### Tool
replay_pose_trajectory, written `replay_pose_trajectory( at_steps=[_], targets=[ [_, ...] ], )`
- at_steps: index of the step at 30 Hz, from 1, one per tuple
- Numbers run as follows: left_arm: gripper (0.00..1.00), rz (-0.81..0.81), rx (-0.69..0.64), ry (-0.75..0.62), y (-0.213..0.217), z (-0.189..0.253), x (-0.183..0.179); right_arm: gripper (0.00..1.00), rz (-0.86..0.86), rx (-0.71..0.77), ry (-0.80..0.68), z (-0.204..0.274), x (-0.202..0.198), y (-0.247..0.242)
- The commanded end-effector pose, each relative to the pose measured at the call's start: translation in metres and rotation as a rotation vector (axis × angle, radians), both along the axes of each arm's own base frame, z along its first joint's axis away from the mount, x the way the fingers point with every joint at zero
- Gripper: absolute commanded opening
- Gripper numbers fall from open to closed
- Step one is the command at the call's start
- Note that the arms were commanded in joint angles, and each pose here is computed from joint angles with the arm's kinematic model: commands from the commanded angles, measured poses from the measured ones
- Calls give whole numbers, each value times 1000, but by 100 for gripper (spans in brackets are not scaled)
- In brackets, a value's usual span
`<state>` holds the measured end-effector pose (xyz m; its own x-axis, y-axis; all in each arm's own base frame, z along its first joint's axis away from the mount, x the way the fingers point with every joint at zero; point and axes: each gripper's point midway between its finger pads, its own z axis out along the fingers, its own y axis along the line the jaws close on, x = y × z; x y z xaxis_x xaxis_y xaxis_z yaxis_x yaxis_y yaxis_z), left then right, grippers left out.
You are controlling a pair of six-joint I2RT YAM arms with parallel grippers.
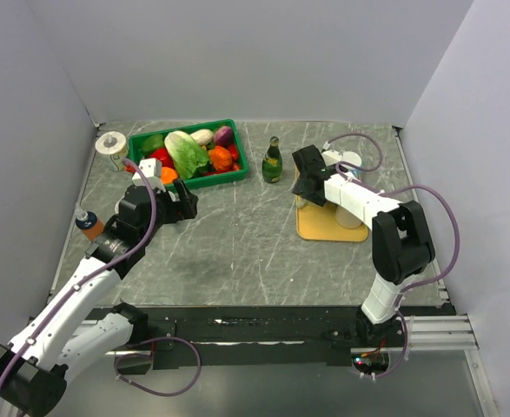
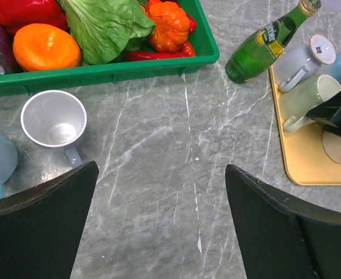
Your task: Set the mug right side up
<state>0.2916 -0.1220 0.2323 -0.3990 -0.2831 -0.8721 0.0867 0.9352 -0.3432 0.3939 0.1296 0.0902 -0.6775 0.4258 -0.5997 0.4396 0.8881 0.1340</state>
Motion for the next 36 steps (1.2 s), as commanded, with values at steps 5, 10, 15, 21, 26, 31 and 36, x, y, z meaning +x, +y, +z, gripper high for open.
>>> replay_pose_trajectory(
  at_steps=[5,10,15,21,26,31,36],
  targets=[
    [96,-19,-13,-31,-5,8,4,54,-44,-38,-48,1,22,0],
    [96,-19,-15,-32,-5,9,4,52,-42,-55,-33,-8,27,0],
    [96,-22,-14,-30,-5,8,4,50,-52,-64,-27,-12,31,0],
    [96,-22,-14,-30,-5,8,4,40,-59,-74,-19,-16,29,-1],
    [96,-25,-17,-31,-6,8,4,0,-26,-62,-24,-15,28,2],
    [96,-29,-23,-32,-7,9,3,0,-4,-46,-39,-11,24,3],
    [96,-36,-24,-34,-8,9,3,0,32,-16,-81,5,20,7]
  ],
)
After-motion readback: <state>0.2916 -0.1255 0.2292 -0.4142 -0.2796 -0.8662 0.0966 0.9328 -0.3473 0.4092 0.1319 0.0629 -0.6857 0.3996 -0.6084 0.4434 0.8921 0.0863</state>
